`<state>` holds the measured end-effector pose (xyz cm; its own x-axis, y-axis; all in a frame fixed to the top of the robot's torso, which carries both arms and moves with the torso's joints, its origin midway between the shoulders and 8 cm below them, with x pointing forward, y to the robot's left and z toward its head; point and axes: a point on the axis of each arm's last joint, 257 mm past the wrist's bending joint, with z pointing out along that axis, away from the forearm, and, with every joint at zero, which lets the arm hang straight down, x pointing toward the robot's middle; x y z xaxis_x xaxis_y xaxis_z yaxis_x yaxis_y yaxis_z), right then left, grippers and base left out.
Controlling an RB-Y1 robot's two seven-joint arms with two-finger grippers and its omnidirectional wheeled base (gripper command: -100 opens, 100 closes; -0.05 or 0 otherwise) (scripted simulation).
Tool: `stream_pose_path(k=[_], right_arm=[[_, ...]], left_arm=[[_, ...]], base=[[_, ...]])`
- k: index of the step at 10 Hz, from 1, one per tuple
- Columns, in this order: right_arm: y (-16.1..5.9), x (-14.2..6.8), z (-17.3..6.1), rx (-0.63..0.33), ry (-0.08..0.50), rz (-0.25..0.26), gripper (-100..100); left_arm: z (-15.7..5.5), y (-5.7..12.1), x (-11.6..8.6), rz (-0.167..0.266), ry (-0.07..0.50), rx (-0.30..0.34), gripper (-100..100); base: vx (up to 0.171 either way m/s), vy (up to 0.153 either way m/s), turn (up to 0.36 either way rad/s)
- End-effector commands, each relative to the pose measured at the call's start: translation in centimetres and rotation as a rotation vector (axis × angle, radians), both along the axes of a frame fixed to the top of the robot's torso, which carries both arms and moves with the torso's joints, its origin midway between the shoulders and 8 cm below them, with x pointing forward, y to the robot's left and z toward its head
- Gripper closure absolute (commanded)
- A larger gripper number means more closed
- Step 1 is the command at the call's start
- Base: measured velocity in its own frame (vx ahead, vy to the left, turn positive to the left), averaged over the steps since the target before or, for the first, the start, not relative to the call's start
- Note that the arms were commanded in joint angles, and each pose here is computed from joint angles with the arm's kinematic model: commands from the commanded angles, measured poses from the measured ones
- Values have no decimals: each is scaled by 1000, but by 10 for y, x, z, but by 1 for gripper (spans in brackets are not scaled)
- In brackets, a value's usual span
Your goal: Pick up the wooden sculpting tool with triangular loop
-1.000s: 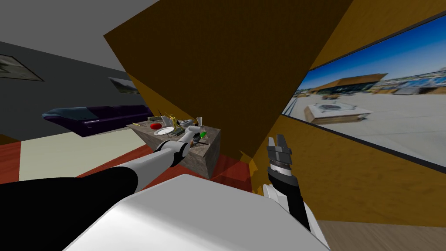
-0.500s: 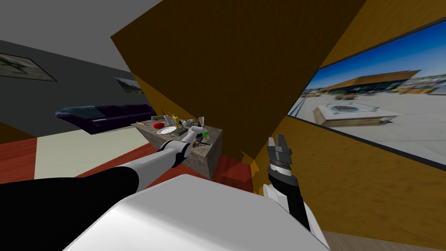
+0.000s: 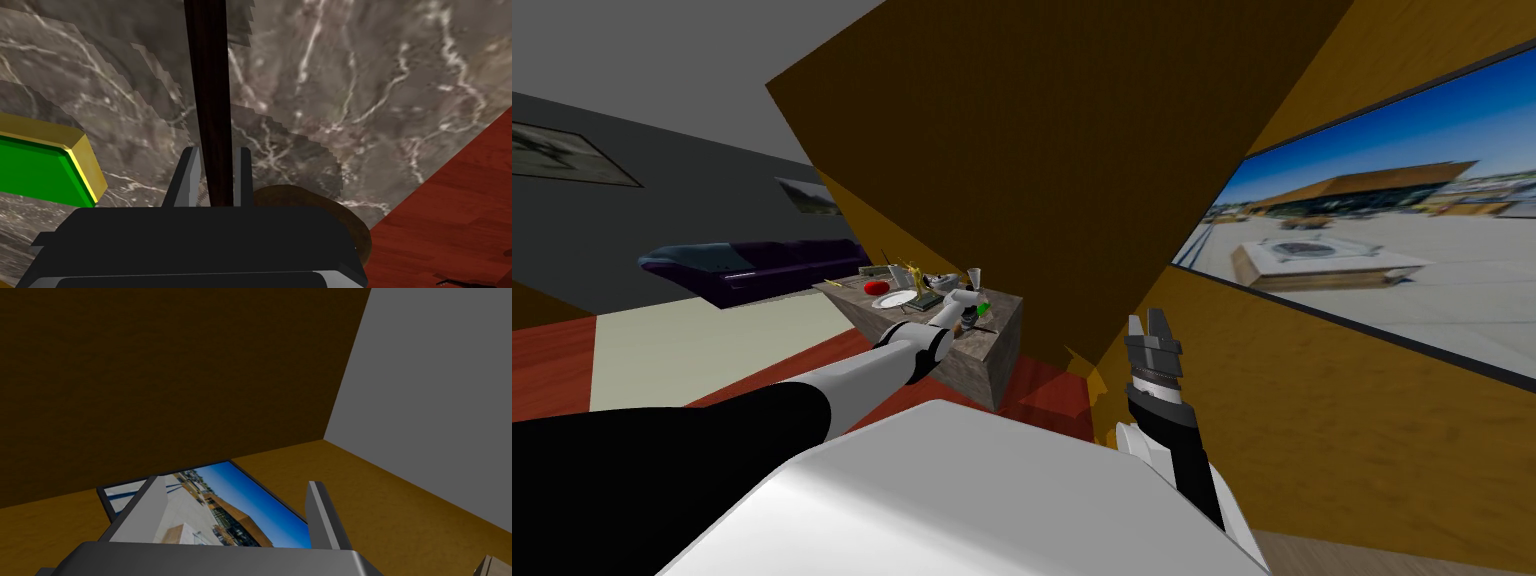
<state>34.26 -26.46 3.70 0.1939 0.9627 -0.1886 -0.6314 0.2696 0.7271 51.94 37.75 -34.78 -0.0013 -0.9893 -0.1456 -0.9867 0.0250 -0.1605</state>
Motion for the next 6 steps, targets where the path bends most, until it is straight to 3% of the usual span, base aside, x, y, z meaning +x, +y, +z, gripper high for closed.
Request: stream_pose_path(k=[1,2,3,4,5,6], right_arm=[[0,0,0,0,0,0,0],[0,0,0,0,0,0,0],[0,0,0,0,0,0,0],[0,0,0,0,0,0,0],[0,0,0,0,0,0,0],[0,0,0,0,0,0,0]], left_arm=[[0,0,0,0,0,0,0],[3,22,-6,26,5,1,100],[3,22,-6,26,5,1,100],[7,45,-12,51,7,2,100],[9,56,-15,63,8,2,100],[9,56,-15,63,8,2,100]], base=[[0,0,0],[-22,-42,-162],[-28,-50,-91],[-30,-68,-135],[-39,-66,-158],[-24,-37,-62]])
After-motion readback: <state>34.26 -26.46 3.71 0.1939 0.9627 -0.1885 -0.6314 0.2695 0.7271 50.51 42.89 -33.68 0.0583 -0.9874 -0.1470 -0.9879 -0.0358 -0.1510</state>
